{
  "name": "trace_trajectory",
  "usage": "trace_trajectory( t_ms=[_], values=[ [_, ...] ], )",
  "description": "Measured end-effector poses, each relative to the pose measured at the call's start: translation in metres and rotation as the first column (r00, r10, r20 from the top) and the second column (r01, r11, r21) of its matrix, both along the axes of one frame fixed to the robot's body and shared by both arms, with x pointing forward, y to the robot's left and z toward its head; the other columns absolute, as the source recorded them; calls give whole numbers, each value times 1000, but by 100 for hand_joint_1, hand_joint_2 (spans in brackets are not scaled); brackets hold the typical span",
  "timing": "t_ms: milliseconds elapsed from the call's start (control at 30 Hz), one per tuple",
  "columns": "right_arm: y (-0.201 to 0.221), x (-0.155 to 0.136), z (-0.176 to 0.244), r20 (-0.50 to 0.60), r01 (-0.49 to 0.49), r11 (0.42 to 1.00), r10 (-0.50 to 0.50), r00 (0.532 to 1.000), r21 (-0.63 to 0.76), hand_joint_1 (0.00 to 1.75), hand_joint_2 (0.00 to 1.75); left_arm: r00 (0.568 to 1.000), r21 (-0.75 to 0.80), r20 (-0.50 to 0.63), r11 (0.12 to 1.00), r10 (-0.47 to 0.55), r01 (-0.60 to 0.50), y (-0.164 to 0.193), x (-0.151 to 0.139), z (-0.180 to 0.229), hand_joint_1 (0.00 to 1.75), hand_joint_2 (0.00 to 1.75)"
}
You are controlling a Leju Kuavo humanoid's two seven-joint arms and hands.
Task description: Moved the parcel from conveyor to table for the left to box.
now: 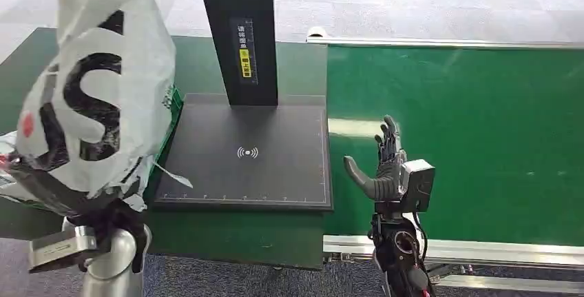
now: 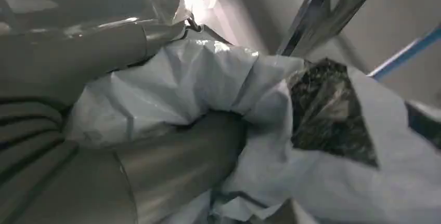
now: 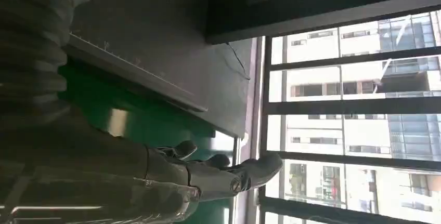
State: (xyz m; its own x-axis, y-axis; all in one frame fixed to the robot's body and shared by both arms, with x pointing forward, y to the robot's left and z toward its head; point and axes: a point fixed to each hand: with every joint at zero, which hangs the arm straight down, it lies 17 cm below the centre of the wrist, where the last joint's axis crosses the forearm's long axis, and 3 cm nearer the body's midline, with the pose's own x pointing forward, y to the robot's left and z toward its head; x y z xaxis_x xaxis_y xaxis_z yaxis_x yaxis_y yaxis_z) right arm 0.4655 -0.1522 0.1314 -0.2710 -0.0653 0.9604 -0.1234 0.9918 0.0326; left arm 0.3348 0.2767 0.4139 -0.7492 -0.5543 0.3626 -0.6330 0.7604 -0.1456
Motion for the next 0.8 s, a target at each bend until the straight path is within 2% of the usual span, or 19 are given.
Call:
trace_trajectory(
  t_ms=[67,133,233,267,400,467,500,533,600,700,800],
  values=[
    [1,0,-2,-5,-4,1000,4,1000,4,0,175,990,122,76,984,118,-127,-5,-23,24,175,0],
    [0,0,-4,-11,-1,1000,1,1000,5,0,175,960,246,153,932,234,-267,-16,-40,43,175,0],
    [-6,-5,-13,-26,20,1000,-20,999,-6,0,175,897,436,216,783,387,-443,-38,-38,47,175,0],
    [-6,-8,-16,-30,16,1000,-16,999,-10,0,175,882,470,220,748,416,-469,-39,-34,44,175,0],
    [-11,-15,-23,-45,23,1000,-24,999,-17,0,175,873,514,179,713,454,-476,-34,-16,30,175,0],
    [1,-22,-25,-62,-42,997,38,997,-61,0,175,877,519,143,720,458,-460,-26,-6,20,175,0],
    [0,-24,-21,-48,-43,997,40,998,-68,0,175,871,557,125,693,476,-458,-28,5,11,175,0],
    [-4,-23,-19,-39,-27,998,25,999,-61,0,175,859,604,78,661,506,-445,-29,24,-5,175,0],
    [-10,-21,-17,-33,-6,999,4,999,-54,0,175,827,663,-99,656,554,-360,-21,74,-55,173,0],
    [-15,-21,-16,-32,6,999,-7,999,-50,0,175,757,652,-299,704,581,-283,0,110,-108,175,0],
    [-15,-21,-16,-35,6,999,-8,999,-50,0,175,661,642,-444,730,605,-237,17,132,-153,175,0]
  ],
)
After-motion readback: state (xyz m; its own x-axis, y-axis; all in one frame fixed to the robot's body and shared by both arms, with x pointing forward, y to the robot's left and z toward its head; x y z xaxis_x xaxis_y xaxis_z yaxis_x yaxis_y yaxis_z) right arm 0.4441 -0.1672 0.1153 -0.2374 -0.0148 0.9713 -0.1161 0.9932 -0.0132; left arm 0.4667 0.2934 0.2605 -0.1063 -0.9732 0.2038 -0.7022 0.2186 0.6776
